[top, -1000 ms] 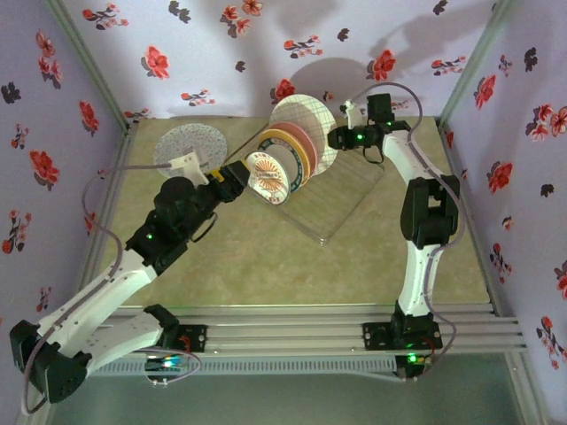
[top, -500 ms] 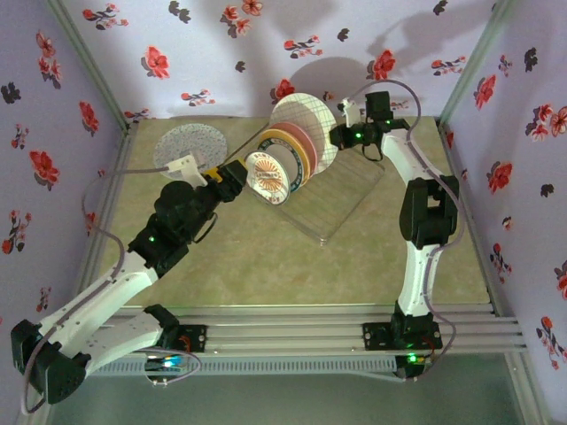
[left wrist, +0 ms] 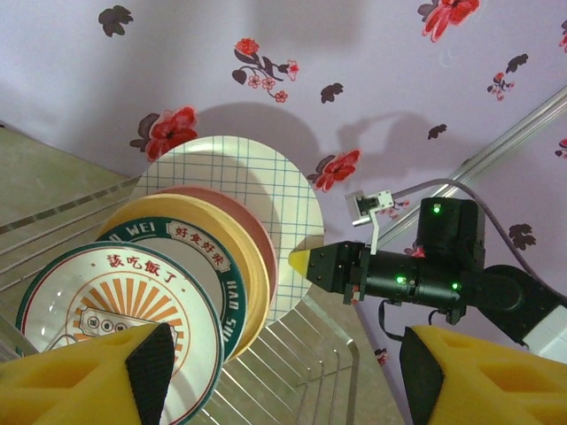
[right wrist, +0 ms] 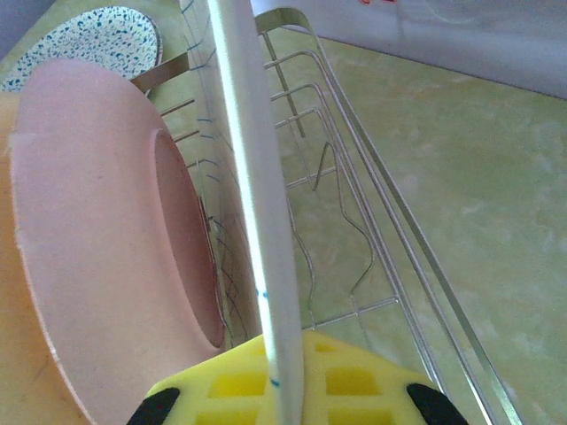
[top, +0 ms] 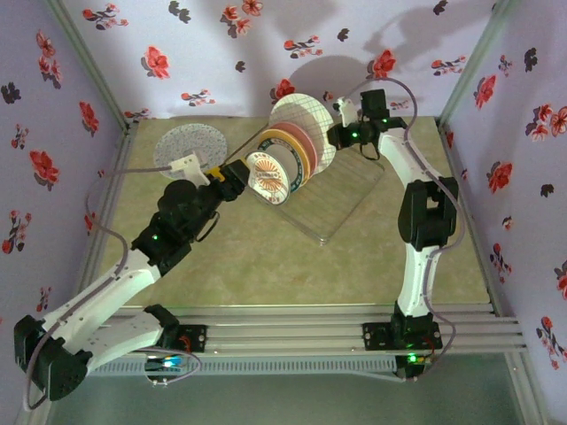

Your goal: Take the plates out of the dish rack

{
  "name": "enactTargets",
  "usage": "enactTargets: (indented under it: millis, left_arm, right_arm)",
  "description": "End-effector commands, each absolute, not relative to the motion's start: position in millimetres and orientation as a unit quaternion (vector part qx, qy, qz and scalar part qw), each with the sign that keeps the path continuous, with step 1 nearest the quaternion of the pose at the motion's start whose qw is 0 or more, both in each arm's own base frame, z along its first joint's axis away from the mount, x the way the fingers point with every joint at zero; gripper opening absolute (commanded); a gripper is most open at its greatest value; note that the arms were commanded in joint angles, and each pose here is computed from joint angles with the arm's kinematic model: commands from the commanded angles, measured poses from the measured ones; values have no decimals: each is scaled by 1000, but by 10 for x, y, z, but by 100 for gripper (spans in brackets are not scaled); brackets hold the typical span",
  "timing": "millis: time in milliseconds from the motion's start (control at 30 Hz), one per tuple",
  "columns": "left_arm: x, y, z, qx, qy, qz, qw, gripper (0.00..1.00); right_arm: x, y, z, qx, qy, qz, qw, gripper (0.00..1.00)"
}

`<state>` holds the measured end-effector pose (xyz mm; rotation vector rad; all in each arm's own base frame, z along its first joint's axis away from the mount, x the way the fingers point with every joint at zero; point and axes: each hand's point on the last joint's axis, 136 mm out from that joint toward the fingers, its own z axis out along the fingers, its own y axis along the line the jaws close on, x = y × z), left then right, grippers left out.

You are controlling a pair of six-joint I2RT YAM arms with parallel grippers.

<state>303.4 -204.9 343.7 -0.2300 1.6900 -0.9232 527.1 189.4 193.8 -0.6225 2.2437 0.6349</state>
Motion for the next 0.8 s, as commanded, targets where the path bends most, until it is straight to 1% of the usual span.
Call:
enactTargets:
  millis: [0, 467, 567, 667, 767]
  left_arm:
    - [3044, -2054, 3550, -101, 702, -401, 580, 73]
    - [3079, -2101, 3627, -100, 700, -407, 579, 83]
    - [3084, -2126, 3650, -99, 699, -411, 577, 87]
    - [3112, -2145, 3634, -109, 704, -414, 566, 92]
    - [3134, -2200, 3663, -104, 709, -417, 559, 96]
  right_arm:
    - [5238, 1910, 2508, -264, 843, 220, 415, 0]
    - [5126, 1644, 3179, -236, 821, 151, 497, 0]
    - [5078, 1577, 3302, -228, 818, 138, 511, 0]
    - [5031, 1465, 3464, -209, 815, 119, 528, 0]
    - [4948, 1353, 3708, -186, 804, 107, 554, 0]
